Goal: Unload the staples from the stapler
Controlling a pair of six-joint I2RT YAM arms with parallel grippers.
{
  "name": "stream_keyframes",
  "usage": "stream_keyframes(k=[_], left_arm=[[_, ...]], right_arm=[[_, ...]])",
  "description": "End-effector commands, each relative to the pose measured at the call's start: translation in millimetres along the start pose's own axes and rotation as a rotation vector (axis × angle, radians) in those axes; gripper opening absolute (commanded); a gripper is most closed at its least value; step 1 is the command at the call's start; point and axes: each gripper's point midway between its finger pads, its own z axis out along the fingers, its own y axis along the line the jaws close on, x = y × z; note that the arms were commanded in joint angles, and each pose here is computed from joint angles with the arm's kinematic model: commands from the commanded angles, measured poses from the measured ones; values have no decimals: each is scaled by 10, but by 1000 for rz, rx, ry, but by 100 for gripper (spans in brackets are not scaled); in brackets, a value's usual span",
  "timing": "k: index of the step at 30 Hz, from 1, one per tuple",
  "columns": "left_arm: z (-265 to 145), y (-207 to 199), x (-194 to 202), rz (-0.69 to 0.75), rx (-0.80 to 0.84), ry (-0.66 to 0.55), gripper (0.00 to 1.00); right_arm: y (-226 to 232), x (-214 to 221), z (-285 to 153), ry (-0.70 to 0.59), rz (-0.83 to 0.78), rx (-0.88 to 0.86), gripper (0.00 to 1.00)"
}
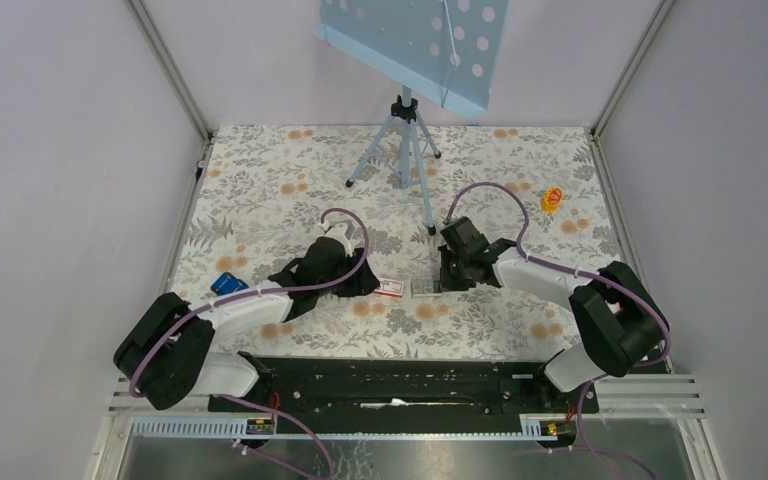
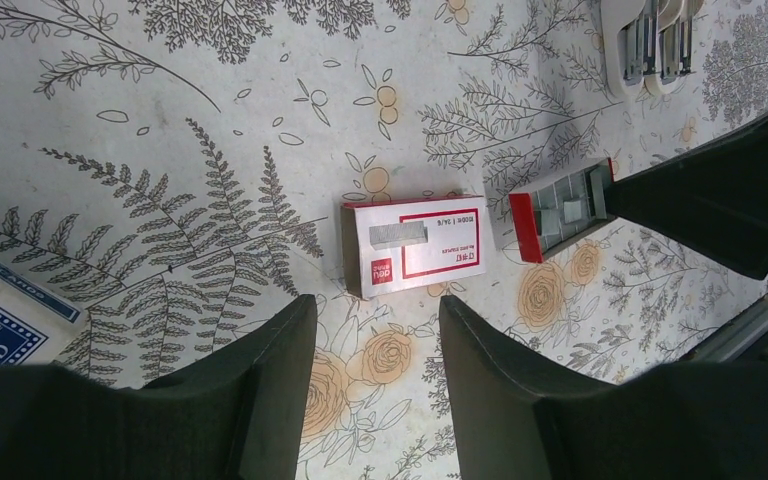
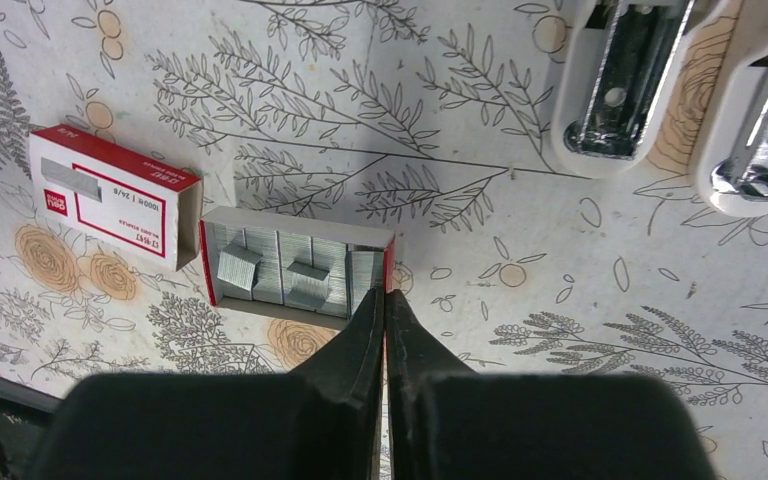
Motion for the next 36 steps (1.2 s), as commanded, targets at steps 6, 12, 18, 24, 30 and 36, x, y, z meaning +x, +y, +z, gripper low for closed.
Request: stream_keyframes(k=[6, 12, 18, 24, 30, 36], left_arm=[[74, -74, -120, 30, 35, -35, 52], [121, -87, -114, 38, 41, -26, 51], [148, -99, -97, 39, 53, -20, 51], [186, -108, -88, 42, 61, -16, 49], [216, -116, -87, 41, 67, -13, 48], [245, -101, -69, 38, 64, -8, 48]], right_arm=[[100, 17, 17, 6, -58, -2, 0], [140, 39, 55, 19, -76, -1, 0], [172, 37, 76, 20, -82, -4, 0], [208, 21, 83, 19, -86, -8, 0], [221, 7, 99, 19, -89, -8, 0], [233, -7, 115, 18, -92, -9, 0]])
